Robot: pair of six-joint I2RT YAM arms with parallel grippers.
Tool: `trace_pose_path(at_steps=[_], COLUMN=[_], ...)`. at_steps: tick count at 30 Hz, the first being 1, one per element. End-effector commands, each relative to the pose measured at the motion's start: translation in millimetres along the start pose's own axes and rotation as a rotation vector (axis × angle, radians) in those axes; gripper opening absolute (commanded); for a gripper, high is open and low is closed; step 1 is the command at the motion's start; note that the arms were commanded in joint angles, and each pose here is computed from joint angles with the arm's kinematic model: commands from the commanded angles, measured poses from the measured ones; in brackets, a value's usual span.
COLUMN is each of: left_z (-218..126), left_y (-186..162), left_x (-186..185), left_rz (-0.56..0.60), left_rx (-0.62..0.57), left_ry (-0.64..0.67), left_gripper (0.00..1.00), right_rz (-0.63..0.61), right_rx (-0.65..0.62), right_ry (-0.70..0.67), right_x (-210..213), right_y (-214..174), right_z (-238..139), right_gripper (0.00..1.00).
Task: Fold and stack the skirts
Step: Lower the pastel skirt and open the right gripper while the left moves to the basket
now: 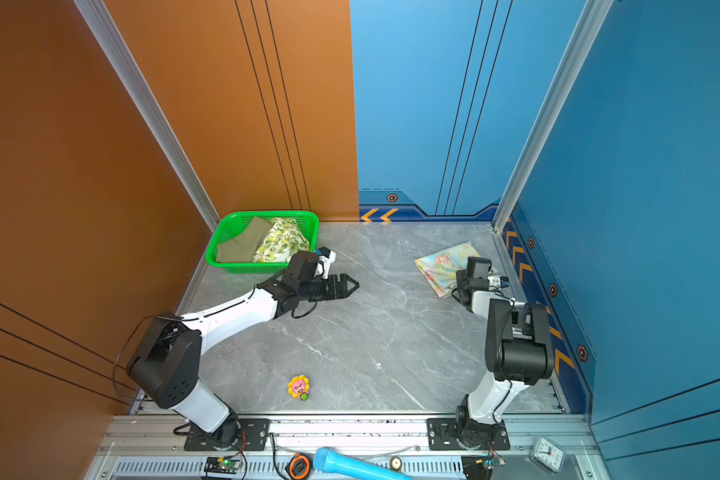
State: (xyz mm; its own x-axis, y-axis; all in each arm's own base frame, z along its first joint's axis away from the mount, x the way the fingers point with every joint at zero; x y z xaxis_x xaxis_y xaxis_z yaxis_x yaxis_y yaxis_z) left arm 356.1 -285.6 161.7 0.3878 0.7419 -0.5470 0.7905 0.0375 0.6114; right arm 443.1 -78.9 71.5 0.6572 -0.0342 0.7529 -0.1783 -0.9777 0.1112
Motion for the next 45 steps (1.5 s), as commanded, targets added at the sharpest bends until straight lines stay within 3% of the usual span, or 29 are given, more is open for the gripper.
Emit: trace_pose_path(at_steps=[1,7,16,24,25,28,31,34,39,45], left_z=[-13,-18,-41,-58,-61,-74,-91,-110,-128,-125], left_y=[3,4,22,42,45,58,81,105,132,148], left_x=[4,13,26,28,32,43,57,77,126,192], left_rz=[0.019,0.018,0.013,0.038,0.044,0.083,0.117,0.143,0.103,0.099], left_rx=[-0.010,0.026,0.009,-0.059,-0.072,-0.116,-0.186,-0.243,-0.234,-0.071], left_ry=[0.028,0.060,0.138,0.203,0.235,0.323,0.420,0.549,0.742,0.915], left_gripper=[0.85,0.85,0.85,0.96,0.99,0.98,0.98,0.98,0.98,0.98], right_rz=[0.141,0.190,0.240,0.239,0.238,0.183,0.065,-0.060,-0.297,-0.681], right_rx=[-0.131,-0.210,-0.212,-0.215,-0.210,-0.183,-0.161,-0.165,-0.142,-0.015], right_ry=[0.011,0.006,-0.001,-0.025,-0.020,-0.002,-0.024,-0.013,-0.012,0.081], right_x=[4,16,24,23,25,38,44,58,58,74], right_y=[19,21,12,0,-2,-5,-12,-18,-39,-98], right_z=[11,34,68,83,83,80,71,42,5,-40], right_gripper=[0.00,0.00,0.00,0.00,0.07,0.48,0.78,1.00,1.00,0.97])
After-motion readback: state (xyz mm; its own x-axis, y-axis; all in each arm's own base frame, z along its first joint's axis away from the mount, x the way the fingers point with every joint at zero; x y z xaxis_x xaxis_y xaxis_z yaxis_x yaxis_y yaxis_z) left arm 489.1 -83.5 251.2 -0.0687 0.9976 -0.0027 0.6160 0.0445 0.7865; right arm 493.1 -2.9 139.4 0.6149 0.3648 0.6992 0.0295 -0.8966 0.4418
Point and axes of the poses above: each gripper's point midway between its finger pads, its own z axis out along the fingers, its own x axis along the line the jaws close on, y = z × x, the point moved 1 cm from there along -z, back along the fingers, and after that the axes turned 8 degrees about z, right-handed, at the moved point
